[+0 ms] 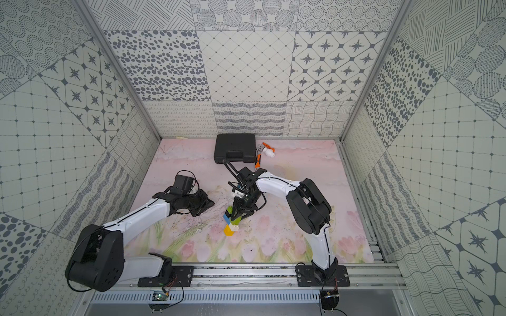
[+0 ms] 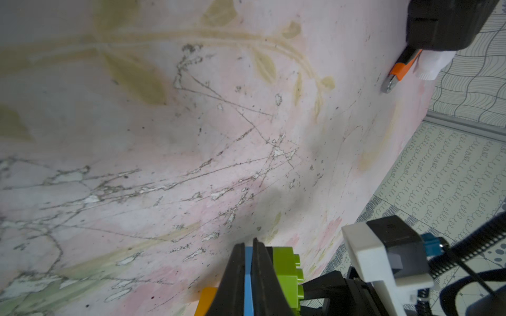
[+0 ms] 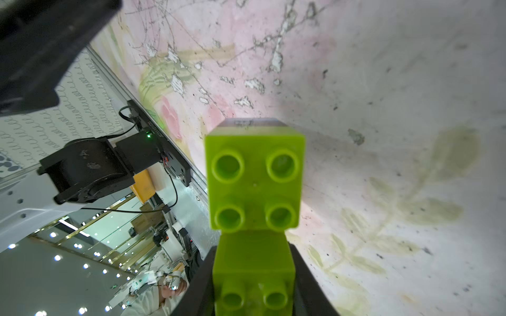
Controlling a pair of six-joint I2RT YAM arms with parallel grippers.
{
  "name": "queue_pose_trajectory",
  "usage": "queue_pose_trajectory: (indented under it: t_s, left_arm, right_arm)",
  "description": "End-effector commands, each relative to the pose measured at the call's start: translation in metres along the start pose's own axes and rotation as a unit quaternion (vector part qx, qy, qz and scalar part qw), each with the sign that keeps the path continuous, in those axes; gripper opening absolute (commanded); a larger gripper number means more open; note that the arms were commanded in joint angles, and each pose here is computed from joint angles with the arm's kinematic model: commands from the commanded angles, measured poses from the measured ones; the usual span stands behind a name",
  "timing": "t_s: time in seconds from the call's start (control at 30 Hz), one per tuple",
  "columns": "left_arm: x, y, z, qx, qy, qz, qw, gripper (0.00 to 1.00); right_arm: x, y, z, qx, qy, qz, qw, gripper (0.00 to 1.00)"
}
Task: Assemble the number 4 with lego
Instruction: Place the lego brick at the center of the board, then adjust the lego brick at the center of the board.
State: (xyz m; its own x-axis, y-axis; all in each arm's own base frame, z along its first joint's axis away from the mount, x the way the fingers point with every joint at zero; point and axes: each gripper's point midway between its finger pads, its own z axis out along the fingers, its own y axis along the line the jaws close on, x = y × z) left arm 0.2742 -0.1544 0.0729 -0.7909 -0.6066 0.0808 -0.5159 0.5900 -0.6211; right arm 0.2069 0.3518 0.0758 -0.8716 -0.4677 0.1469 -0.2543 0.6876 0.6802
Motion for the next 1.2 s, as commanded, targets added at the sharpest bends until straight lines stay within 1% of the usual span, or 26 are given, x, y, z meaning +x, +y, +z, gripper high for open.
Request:
queue_pose_trajectory:
  t_s: [0.0,0.07,0.13,0.23,0.3,0.37,0.5,0.57,0.6,0.67,0.73,0.83,0.97,1.17]
  left_arm:
    - [0.002,0.019,0.004,-0.041,0.011,0.002,0.999,0.11]
    - [0.002,0.02,0.006,-0.043,0.011,0.002,0.999,0.12]
    - [0.002,0.022,0.009,-0.045,0.013,0.0,0.999,0.12]
    - [0.002,0.024,0.014,-0.045,0.019,-0.005,0.999,0.12]
    - [0.003,0.026,0.018,-0.048,0.023,-0.007,0.999,0.11]
    - [0.004,0.026,0.022,-0.051,0.026,-0.006,0.998,0.11]
    - [0.006,0.024,0.037,-0.055,0.033,0.002,0.998,0.11]
    - [0.01,0.018,0.049,-0.054,0.044,0.008,0.998,0.1]
    - [0.01,0.014,0.056,-0.053,0.049,0.012,0.997,0.08]
    - [0.012,0.009,0.068,-0.057,0.057,0.017,0.997,0.06]
    - [0.017,0.008,0.076,-0.065,0.066,0.018,0.996,0.04]
    - [0.026,0.016,0.079,-0.08,0.068,0.021,0.994,0.03]
    - [0.039,0.03,0.077,-0.095,0.073,0.021,0.993,0.03]
    - [0.059,0.043,0.064,-0.107,0.07,0.022,0.991,0.03]
  right_arm:
    - [-0.012,-0.007,0.01,-0.027,-0.007,-0.013,1.0,0.3]
    - [-0.013,-0.015,0.013,-0.025,-0.006,-0.003,1.0,0.4]
    - [-0.013,-0.023,0.015,-0.028,-0.008,0.007,1.0,0.53]
    - [-0.013,-0.034,0.014,-0.026,-0.015,0.019,0.999,0.63]
    - [-0.014,-0.038,0.011,-0.027,-0.023,0.025,0.999,0.68]
    - [-0.015,-0.041,0.005,-0.025,-0.035,0.029,0.999,0.77]
    - [-0.017,-0.052,-0.016,0.018,-0.075,0.036,0.996,0.87]
    - [-0.017,-0.062,-0.033,0.068,-0.108,0.046,0.991,0.88]
    - [-0.015,-0.067,-0.045,0.1,-0.131,0.052,0.985,0.88]
    - [-0.009,-0.067,-0.067,0.141,-0.18,0.058,0.972,0.88]
    - [0.001,-0.063,-0.089,0.156,-0.235,0.068,0.957,0.88]
    - [0.022,-0.059,-0.117,0.165,-0.295,0.087,0.937,0.87]
    - [0.046,-0.051,-0.14,0.162,-0.337,0.091,0.923,0.85]
    - [0.073,-0.05,-0.161,0.188,-0.368,0.091,0.906,0.83]
